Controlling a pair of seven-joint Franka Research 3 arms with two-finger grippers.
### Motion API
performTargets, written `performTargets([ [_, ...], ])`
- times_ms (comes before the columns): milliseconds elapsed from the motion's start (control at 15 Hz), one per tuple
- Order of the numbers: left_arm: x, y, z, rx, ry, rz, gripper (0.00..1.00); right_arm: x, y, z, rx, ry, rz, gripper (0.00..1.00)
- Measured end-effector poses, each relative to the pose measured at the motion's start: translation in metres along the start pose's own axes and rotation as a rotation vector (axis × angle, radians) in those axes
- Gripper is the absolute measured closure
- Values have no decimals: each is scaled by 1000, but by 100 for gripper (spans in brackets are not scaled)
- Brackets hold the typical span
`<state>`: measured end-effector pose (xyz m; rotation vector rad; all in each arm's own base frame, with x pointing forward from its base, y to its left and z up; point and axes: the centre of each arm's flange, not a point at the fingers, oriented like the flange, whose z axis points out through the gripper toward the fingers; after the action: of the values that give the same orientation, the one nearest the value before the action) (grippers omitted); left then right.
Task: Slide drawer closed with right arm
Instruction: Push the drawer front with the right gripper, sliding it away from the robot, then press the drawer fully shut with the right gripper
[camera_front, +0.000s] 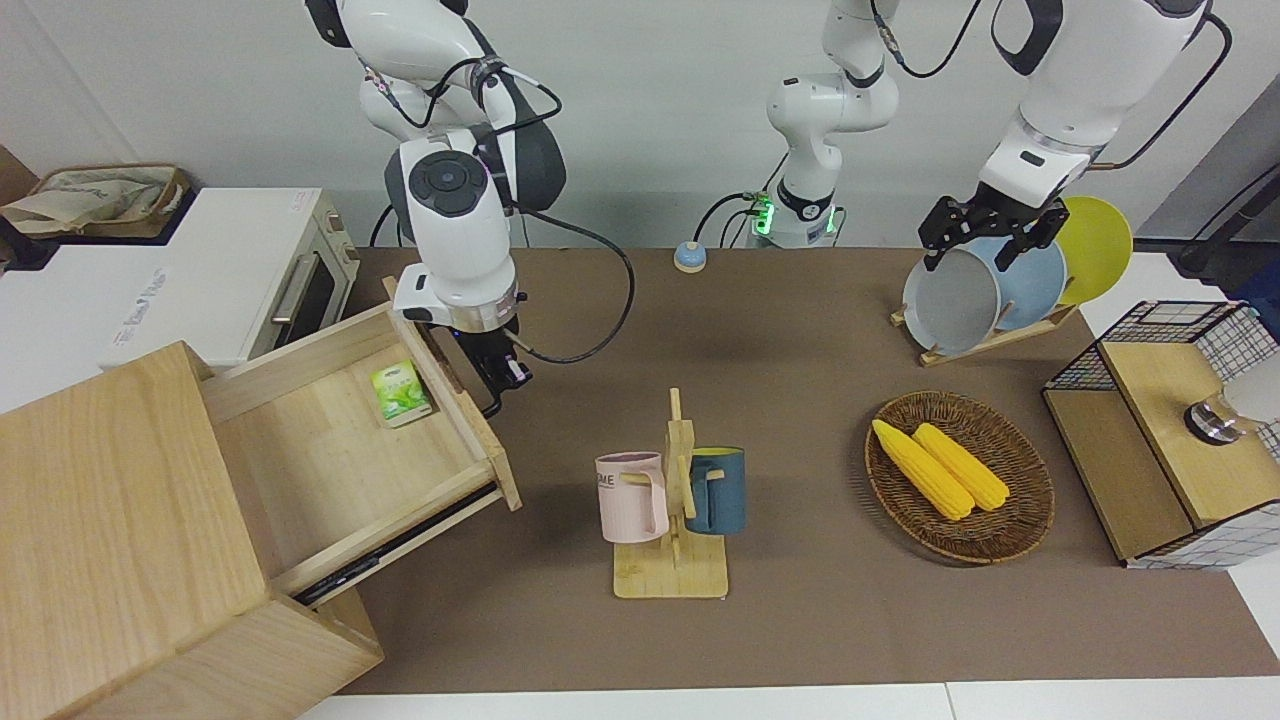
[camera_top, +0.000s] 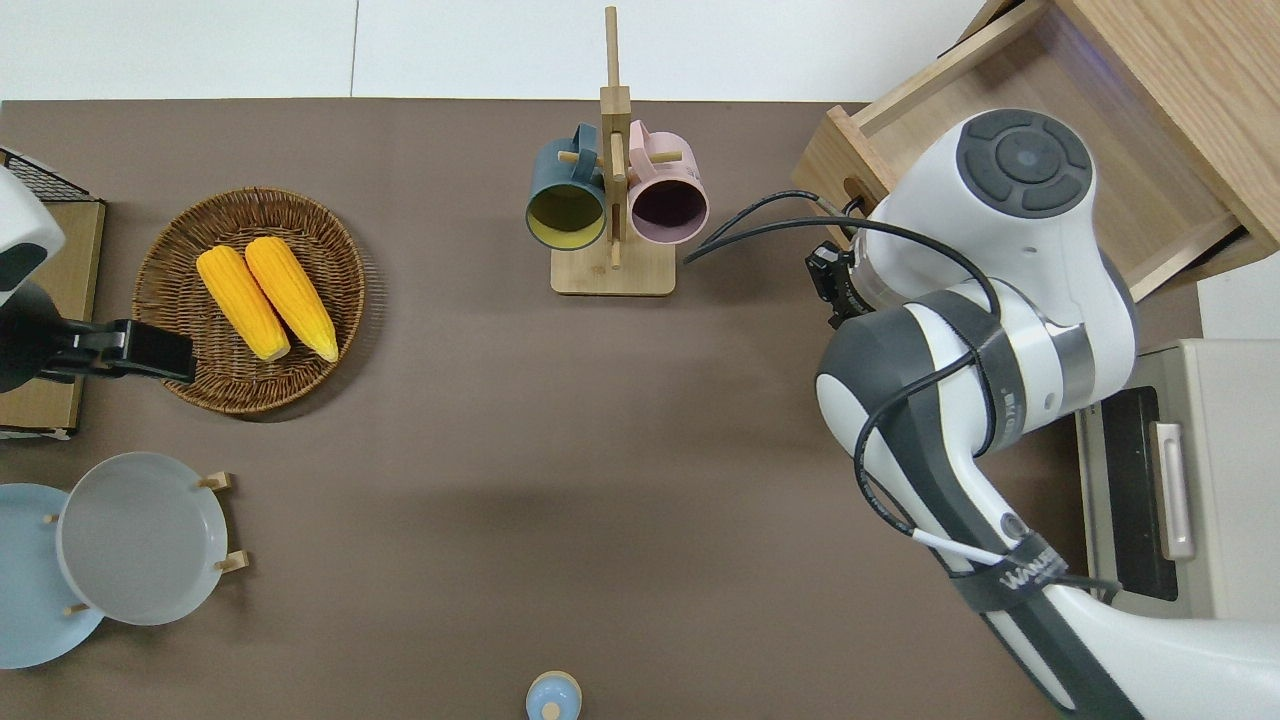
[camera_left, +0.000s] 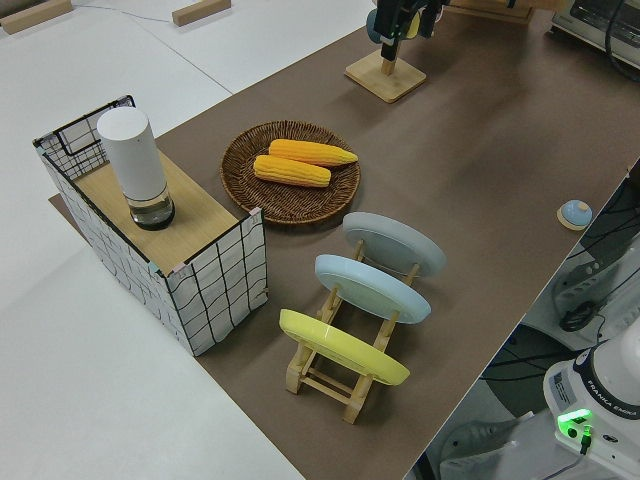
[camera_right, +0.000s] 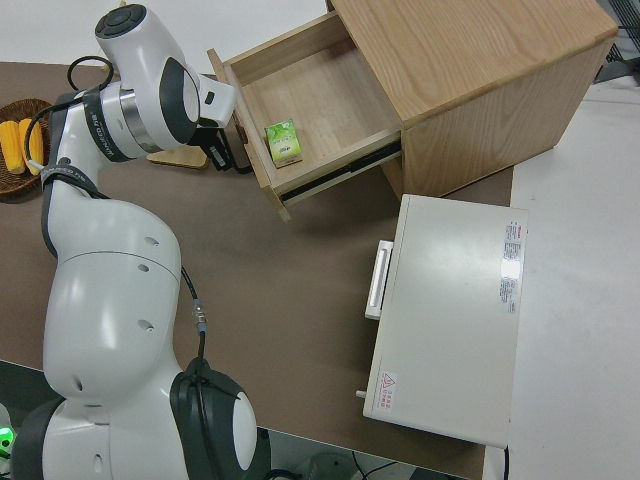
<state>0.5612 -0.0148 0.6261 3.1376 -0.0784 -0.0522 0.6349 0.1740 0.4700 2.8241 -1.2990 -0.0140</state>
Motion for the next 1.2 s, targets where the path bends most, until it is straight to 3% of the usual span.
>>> performTargets([
  [733,0,0,0,0,0,0,0,68,16,-2,53,42,92,99],
  [1200,0,0,0,0,0,0,0,116,38,-11,73,64,84,99],
])
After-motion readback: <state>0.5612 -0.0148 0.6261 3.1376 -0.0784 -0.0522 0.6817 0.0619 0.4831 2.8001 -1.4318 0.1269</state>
